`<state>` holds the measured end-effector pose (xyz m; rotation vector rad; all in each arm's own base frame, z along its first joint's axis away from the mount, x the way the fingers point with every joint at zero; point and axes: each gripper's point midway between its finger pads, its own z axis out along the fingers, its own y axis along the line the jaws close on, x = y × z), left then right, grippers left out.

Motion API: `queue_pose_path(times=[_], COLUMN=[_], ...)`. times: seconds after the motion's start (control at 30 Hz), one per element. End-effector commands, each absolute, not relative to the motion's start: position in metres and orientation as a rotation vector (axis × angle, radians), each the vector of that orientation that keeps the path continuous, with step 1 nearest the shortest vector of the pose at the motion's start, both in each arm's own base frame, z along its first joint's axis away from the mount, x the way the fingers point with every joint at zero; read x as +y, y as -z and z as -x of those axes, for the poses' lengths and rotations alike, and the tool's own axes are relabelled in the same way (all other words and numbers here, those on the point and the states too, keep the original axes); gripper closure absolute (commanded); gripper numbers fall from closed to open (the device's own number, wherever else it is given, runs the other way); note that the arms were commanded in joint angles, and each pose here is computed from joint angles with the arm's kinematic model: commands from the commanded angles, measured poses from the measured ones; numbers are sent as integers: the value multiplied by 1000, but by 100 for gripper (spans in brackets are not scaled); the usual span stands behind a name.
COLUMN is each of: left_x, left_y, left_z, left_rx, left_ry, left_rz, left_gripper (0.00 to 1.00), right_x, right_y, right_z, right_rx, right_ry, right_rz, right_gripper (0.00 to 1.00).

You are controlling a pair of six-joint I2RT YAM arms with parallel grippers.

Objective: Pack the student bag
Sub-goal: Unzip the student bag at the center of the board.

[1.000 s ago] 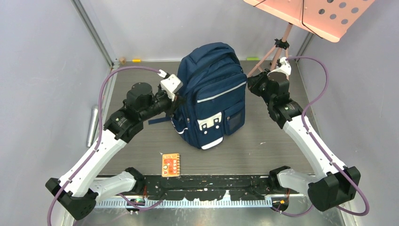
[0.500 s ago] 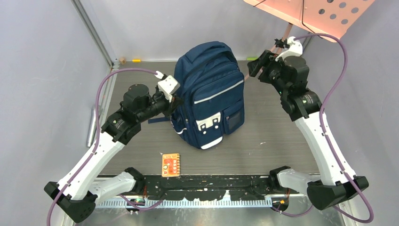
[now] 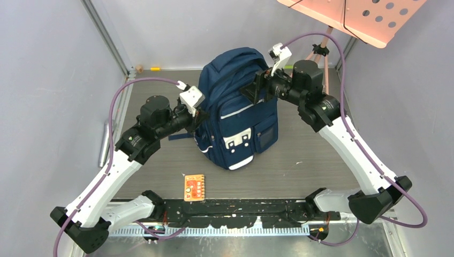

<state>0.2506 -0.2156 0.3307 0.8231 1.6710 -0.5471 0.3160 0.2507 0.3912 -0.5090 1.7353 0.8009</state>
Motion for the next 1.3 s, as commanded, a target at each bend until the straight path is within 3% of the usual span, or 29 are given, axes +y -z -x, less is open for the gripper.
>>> queue_pose_path(times=[0.0,0.33,0.67,0.73,0.77,0.8,0.87,1.13,1.27], left_x=[-215,-211,-207,-202,-199,-194,-184,-131,-116], left_y=[-348,-349,-346,-341,-339,-336,-326,-261,-218], left_z=[-251,-260,-262,-259,-257,-255,-247,-196,-173], left_rx=[1611,1650,1731,1761,1783,1809,1868,2123,2245], left_ry=[555,520,544,547,549,552,547,534,511], left_rz=[-802,-749,-646,-600,-564,-526,-458,-44,95], left_gripper=[100,100,100,91,78,56,35,1,0], right_x=[248,238,220,215,214,212,210,207,208], right_y=[-399,-351,-301,-296,-295,-287,-289,-292,-293], right_z=[-305,-245,-254,-261,-263,-265,-266,-276,-281], right_rx=[1726,1909,2026,2026,2016,2027,2005,1981,1969], right_ry=[-767,-808,-651,-613,-613,-595,-597,-562,-556], right_rz=[529,688,670,611,586,563,526,481,470], right_gripper=[26,28,30,31,31,31,31,31,31])
